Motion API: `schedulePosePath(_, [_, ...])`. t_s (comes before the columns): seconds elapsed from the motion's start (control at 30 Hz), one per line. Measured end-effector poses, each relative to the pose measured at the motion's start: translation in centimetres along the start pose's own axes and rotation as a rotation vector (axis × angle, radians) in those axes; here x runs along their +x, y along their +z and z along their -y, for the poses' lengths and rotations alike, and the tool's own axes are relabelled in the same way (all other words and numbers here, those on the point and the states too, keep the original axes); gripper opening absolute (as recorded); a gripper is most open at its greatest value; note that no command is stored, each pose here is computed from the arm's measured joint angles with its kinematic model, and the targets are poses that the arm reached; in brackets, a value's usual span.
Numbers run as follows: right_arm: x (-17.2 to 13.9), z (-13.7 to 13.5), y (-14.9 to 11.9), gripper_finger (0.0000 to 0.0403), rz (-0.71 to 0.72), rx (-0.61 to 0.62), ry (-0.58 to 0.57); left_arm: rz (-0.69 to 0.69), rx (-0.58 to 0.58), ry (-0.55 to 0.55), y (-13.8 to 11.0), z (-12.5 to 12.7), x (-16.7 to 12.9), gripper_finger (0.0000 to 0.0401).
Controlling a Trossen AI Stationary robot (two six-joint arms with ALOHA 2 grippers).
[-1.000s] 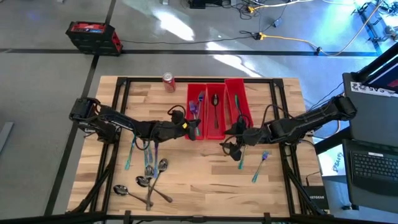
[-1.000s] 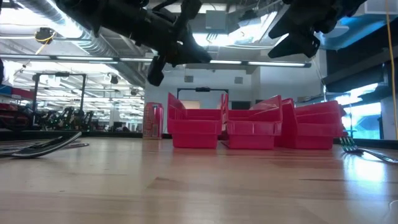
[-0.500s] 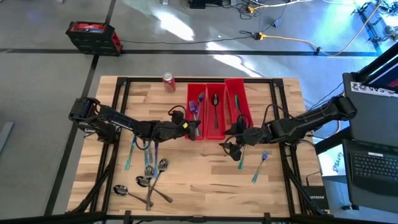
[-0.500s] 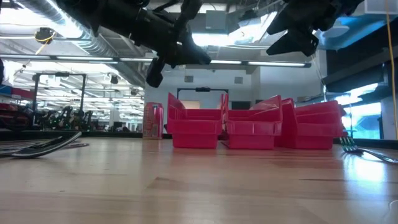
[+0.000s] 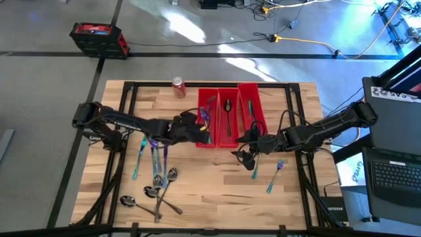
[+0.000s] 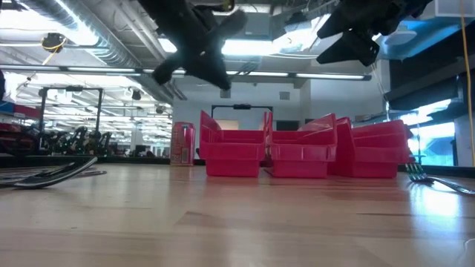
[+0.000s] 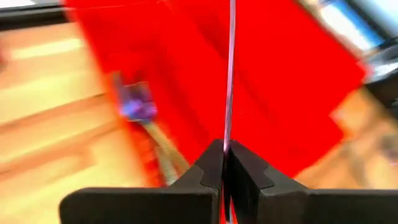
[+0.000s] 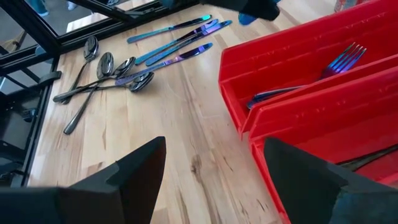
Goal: Sort silverware
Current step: Put the purple fork into the left red bin
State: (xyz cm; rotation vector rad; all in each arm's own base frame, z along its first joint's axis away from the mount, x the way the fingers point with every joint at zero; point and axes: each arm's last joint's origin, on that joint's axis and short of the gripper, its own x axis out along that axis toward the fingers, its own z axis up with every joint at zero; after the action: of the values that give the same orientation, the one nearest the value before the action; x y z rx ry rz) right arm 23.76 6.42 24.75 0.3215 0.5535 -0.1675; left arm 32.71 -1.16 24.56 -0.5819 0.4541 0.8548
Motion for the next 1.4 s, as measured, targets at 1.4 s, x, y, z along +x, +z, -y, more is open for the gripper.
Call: schedulePosePath(1.4, [0.0,-0.3,-0.3,0.0257,-0.069,-0.009,0.101,-0.379,-0.363,0.119,4.1,1.5,2.5,0.0022])
